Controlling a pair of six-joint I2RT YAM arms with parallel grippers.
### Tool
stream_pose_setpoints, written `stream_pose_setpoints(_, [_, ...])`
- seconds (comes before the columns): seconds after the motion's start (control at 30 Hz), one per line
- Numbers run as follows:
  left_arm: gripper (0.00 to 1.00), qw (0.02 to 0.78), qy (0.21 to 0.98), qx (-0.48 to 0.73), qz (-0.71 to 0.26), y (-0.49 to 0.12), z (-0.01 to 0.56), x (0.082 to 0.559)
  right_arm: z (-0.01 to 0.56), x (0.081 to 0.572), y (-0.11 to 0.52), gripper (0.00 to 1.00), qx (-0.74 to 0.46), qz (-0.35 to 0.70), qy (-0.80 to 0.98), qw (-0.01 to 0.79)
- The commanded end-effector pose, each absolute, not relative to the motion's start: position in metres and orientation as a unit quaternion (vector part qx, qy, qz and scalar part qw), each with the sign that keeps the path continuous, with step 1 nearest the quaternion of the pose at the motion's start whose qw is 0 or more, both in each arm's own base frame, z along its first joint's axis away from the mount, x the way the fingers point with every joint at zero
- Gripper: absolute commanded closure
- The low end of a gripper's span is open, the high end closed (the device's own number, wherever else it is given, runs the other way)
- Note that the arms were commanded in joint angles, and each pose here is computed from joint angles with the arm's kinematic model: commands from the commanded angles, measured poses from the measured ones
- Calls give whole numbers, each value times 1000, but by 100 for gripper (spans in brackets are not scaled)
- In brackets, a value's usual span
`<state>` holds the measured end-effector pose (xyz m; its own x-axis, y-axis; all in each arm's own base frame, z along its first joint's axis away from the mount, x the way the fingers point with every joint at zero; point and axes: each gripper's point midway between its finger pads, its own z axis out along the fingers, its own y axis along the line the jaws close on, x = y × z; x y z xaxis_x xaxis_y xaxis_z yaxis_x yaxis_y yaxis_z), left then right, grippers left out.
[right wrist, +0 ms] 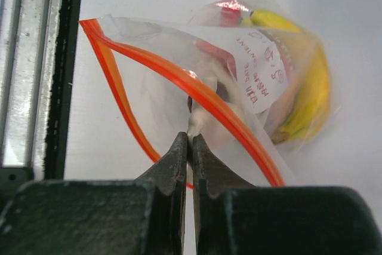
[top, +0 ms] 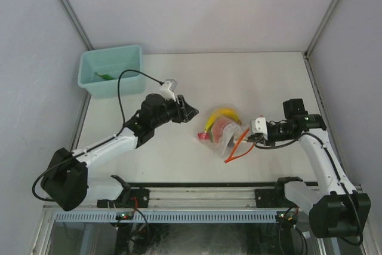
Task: Open the zip-top bag and remove the fake food
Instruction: Pick up the fake vegetable from the zipper food storage bag, then place the fake vegetable in the bin.
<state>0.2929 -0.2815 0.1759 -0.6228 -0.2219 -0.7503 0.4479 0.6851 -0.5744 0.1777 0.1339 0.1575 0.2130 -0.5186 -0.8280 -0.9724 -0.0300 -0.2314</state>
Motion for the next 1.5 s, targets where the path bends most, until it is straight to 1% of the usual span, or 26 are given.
stream_pose_setpoints(0.0, [47,481,784,70,-387,-266,209,295,170,165,126,100,-622,290,616,386])
stream_pose_setpoints(0.17, [44,506,757,51,-410,-251,234,293,179,161,116,100,-596,281,656,368])
stream_pose_setpoints(0.3, [36,526,714,26,-462,-240,258,288,182,157,106,100,-584,263,684,350])
stream_pose_setpoints(0.4, [36,530,699,16,-479,-236,265,286,183,162,96,100,-565,241,712,340])
stream_pose_setpoints(0.5, [37,536,690,30,-484,-237,273,282,185,163,85,100,-555,219,733,327])
stream_pose_setpoints(0.67, [38,560,660,82,-494,-247,293,271,198,155,78,100,-552,207,744,316])
stream_pose_setpoints(0.87, [38,610,595,146,-502,-265,322,252,219,160,65,100,-537,172,763,317])
stream_pose_setpoints(1.03, [38,620,555,172,-527,-275,338,242,237,160,61,100,-536,170,766,311])
stream_pose_setpoints(1.2, [38,625,509,245,-539,-302,349,219,265,175,66,100,-512,187,767,339])
stream_pose_setpoints(1.47, [35,653,445,348,-503,-340,352,192,309,193,92,100,-502,245,726,401])
